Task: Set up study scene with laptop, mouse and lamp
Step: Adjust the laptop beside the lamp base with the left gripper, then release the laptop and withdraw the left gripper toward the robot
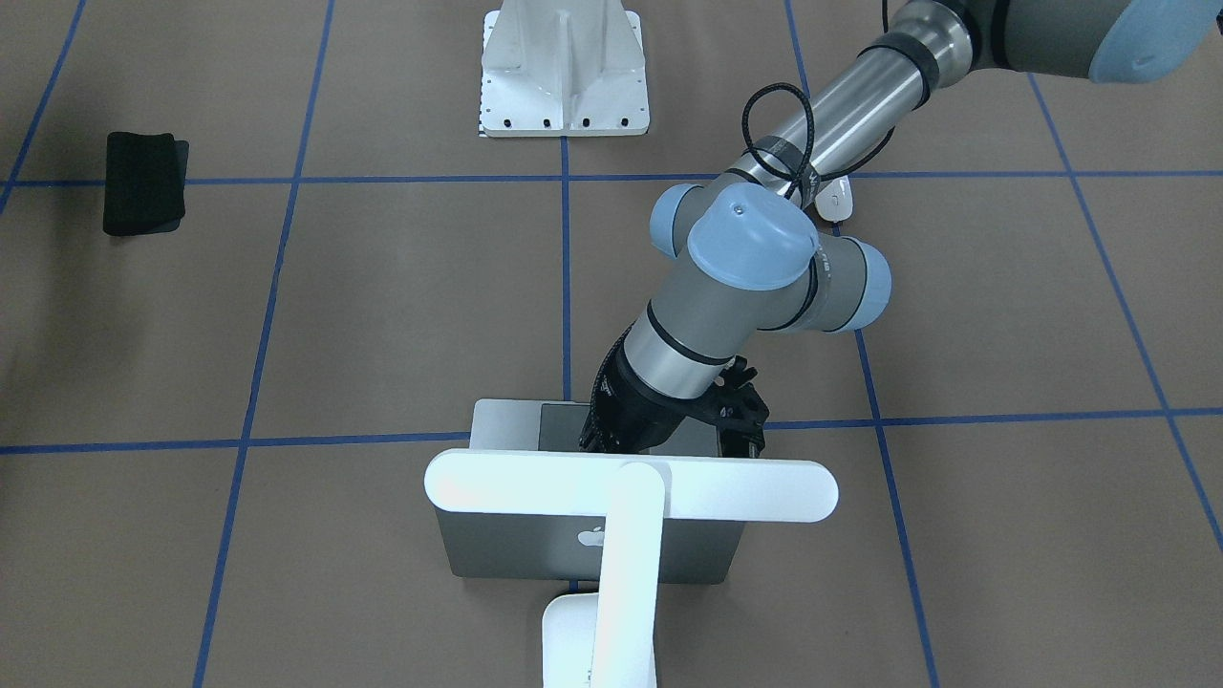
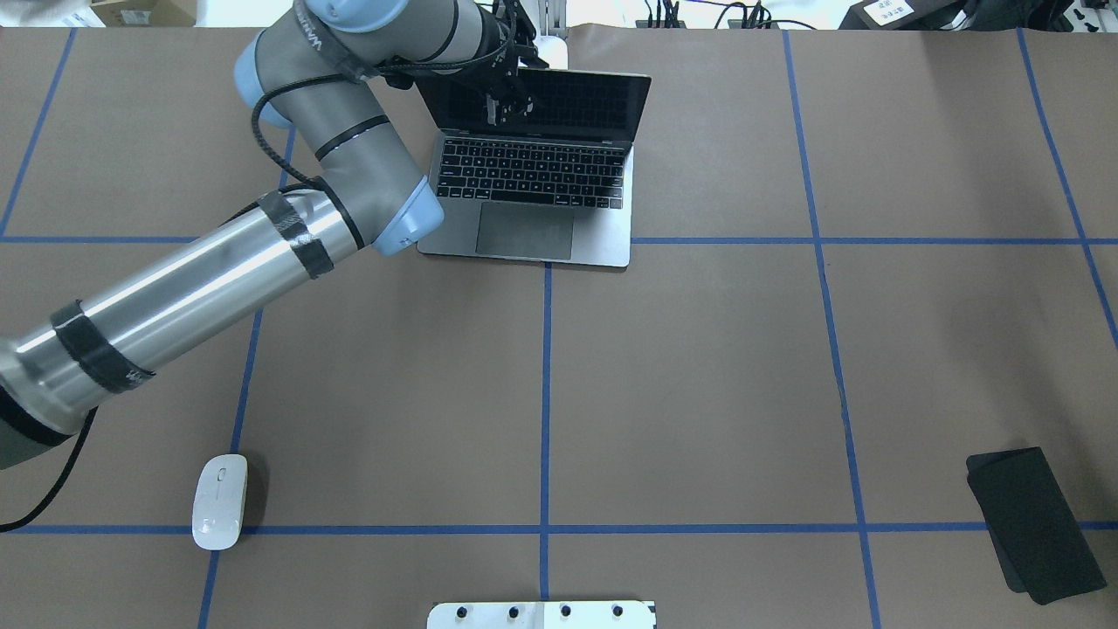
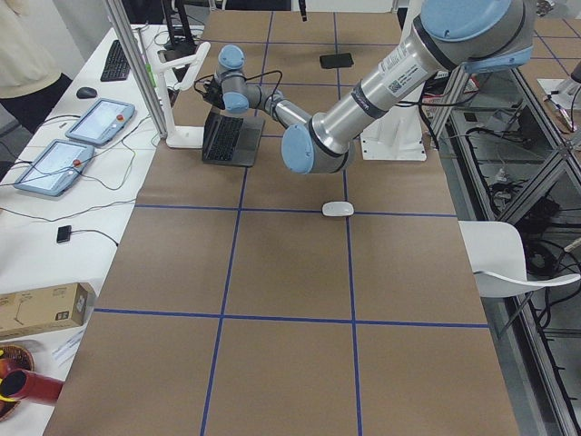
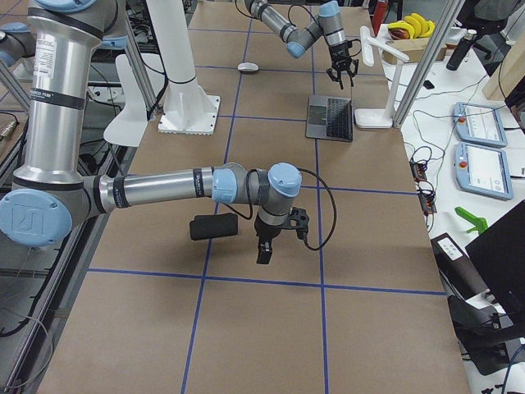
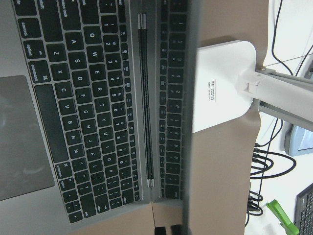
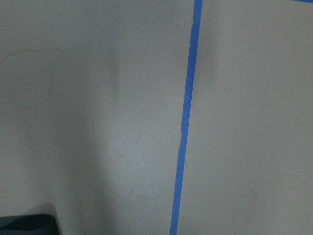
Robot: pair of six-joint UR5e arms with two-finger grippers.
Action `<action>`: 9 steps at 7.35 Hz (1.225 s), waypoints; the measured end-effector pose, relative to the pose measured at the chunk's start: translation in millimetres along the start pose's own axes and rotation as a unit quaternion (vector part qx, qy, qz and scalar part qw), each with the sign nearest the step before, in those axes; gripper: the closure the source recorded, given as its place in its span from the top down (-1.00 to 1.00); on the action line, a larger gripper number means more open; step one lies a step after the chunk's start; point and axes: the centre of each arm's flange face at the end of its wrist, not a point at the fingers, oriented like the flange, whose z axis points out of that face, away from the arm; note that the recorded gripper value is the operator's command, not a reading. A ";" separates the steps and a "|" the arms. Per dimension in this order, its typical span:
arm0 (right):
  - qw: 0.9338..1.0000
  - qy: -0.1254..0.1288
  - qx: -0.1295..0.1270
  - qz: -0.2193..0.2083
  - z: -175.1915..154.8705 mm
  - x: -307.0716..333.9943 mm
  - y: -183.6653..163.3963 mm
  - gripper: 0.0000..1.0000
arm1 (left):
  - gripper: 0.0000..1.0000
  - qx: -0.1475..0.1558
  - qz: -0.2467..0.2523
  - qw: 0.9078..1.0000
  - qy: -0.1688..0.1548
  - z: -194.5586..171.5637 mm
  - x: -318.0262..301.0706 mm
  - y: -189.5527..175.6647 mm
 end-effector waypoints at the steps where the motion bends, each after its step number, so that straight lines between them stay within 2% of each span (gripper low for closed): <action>1: 1.000 0.000 0.002 -0.002 -1.3 -1.1 -1.5 1.00 | 0.82 -0.013 0.008 1.000 0.010 -20.0 -9.1 -5.8; 4: 1.000 -0.002 0.011 -0.006 -8.2 -6.9 -8.5 1.00 | 0.86 -0.039 0.031 0.998 0.035 -82.5 -36.0 -27.8; 5: 1.000 -0.006 0.013 -0.007 -10.5 -9.7 -11.9 1.00 | 0.86 -0.044 0.055 0.997 0.033 -107.3 -54.8 -43.9; 7: 0.999 -0.035 0.005 -0.002 -5.1 -11.7 -16.4 1.00 | 0.87 -0.062 0.097 0.993 0.010 -164.7 -69.9 -75.0; 9: 0.997 -0.073 -0.021 0.015 18.5 -0.9 -14.6 1.00 | 0.87 -0.071 0.129 0.989 -0.014 -213.1 -53.0 -104.9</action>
